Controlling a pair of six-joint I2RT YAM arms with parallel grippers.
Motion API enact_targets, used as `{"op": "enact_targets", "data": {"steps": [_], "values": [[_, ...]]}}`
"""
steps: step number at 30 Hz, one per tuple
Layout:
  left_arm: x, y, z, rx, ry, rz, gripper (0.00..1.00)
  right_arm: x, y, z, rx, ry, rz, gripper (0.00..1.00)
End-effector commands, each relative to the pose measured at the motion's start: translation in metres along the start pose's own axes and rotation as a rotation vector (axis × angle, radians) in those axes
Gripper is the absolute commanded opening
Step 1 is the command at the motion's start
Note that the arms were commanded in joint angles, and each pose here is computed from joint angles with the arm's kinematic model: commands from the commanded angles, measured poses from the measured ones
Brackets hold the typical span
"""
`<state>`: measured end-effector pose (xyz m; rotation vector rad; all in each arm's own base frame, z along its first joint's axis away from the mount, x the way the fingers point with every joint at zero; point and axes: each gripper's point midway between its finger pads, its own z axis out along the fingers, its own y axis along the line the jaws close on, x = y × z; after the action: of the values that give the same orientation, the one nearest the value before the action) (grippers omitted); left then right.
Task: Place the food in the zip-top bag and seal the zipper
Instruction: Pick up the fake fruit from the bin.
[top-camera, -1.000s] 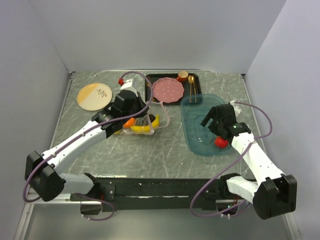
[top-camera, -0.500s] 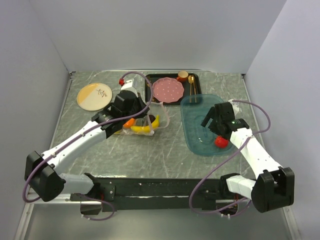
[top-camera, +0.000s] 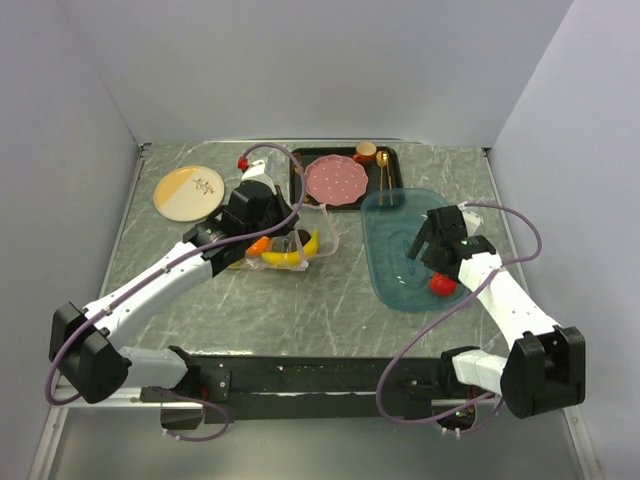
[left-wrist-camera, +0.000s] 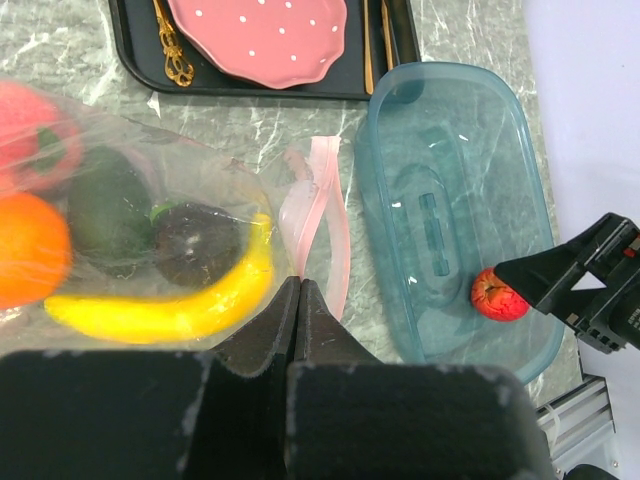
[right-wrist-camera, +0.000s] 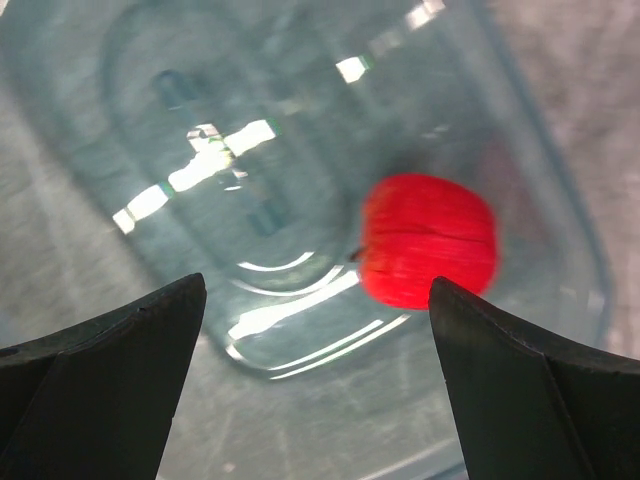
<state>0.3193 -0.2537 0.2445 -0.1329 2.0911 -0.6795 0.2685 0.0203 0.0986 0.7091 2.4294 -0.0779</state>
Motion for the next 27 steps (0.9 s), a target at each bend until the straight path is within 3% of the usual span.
{"op": "enact_targets", "data": {"steps": [1,8,15,20,27], "values": [[-0.013,-0.009,-0.004,0.035,-0.041,-0.015,0.01,-0.023,-0.019,-0.014,0.076,-0.107,0.027,1.0],[-0.013,-0.014,-0.001,0.052,-0.031,-0.004,0.01,0.013,-0.032,0.02,0.149,-0.01,0.035,1.0],[-0.013,-0.013,-0.001,0.046,-0.034,-0.003,0.01,-0.009,-0.035,0.019,0.18,-0.036,0.062,1.0],[-0.016,-0.012,-0.003,0.037,-0.038,0.008,0.01,0.011,-0.047,0.035,0.248,0.044,0.033,1.0],[-0.018,-0.011,-0.003,0.031,-0.044,0.006,0.01,-0.003,-0.036,0.042,0.209,0.01,0.06,0.98]]}}
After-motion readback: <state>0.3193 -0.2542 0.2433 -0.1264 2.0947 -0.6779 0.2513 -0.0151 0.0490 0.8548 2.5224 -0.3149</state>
